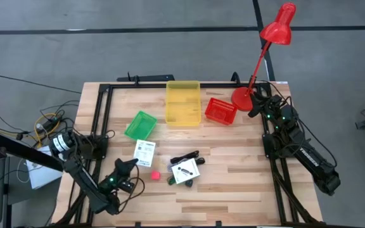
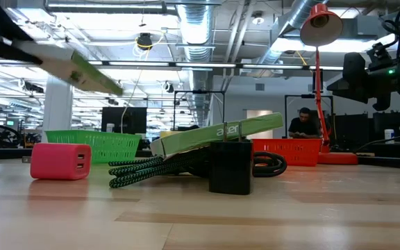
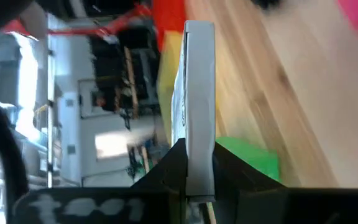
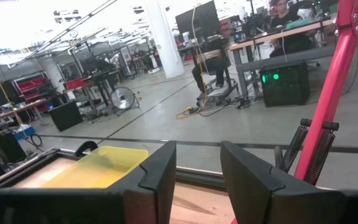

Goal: Pick and place items into bin
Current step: Put the left white box into the green basket, then put the white box into the green basket

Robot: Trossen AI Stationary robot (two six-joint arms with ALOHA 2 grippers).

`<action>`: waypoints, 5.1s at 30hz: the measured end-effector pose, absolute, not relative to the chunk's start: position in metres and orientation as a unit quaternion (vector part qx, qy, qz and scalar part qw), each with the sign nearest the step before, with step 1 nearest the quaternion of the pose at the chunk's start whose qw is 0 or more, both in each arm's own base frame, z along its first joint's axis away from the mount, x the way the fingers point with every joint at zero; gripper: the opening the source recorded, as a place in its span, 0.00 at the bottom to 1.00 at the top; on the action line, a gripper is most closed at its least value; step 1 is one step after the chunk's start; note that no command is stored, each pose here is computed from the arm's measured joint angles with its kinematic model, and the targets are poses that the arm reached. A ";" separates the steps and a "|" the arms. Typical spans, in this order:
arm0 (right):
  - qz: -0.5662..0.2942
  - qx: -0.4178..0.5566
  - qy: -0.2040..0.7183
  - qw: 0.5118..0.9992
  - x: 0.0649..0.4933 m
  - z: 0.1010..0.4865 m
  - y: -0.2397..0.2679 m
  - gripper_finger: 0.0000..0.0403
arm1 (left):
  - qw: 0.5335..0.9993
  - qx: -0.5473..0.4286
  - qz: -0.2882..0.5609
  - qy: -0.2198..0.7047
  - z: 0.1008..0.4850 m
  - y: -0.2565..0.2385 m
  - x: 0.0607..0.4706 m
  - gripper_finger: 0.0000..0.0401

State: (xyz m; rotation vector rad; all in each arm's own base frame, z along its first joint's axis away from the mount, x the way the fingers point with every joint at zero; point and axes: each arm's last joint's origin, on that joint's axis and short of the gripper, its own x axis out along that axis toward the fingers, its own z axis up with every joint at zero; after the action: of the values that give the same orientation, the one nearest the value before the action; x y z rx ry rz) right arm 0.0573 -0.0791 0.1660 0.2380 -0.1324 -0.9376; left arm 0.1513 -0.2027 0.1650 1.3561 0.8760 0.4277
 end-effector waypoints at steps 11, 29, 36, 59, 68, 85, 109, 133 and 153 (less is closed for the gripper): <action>-0.450 0.114 -0.064 0.883 0.057 0.166 -0.079 0.30 | 0.605 0.617 0.179 0.470 0.169 -0.182 0.165 0.06; -0.450 0.114 -0.064 0.883 0.057 0.166 -0.079 0.30 | 0.561 0.627 0.143 0.521 0.209 -0.143 0.180 0.06; -0.450 0.114 -0.064 0.883 0.057 0.166 -0.079 0.30 | 0.600 0.599 0.120 0.517 0.253 -0.116 0.164 0.07; -0.450 0.114 -0.064 0.883 0.057 0.166 -0.079 0.30 | 0.425 0.682 0.045 0.594 0.244 -0.064 0.156 0.07; -0.450 0.114 -0.064 0.883 0.057 0.166 -0.079 0.30 | 0.371 0.715 0.001 0.592 0.214 -0.065 0.143 0.07; -0.450 0.114 -0.064 0.883 0.057 0.166 -0.079 0.30 | 0.328 0.756 -0.089 0.560 0.180 -0.070 0.142 0.07; -0.450 0.114 -0.064 0.883 0.057 0.166 -0.079 0.30 | 0.337 0.743 -0.070 0.574 0.180 -0.062 0.147 0.11; -0.450 0.114 -0.063 0.883 0.057 0.166 -0.079 0.30 | 0.342 0.746 -0.049 0.569 0.181 -0.062 0.148 0.22; -0.450 0.114 -0.064 0.883 0.057 0.166 -0.079 0.30 | 0.313 0.771 0.032 0.553 0.189 -0.056 0.142 0.36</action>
State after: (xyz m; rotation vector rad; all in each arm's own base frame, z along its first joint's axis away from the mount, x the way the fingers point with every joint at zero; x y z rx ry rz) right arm 0.0573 -0.0791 0.1660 0.2380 -0.1324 -0.9377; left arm 0.1415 -0.0558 0.1886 2.0344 1.4591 0.0843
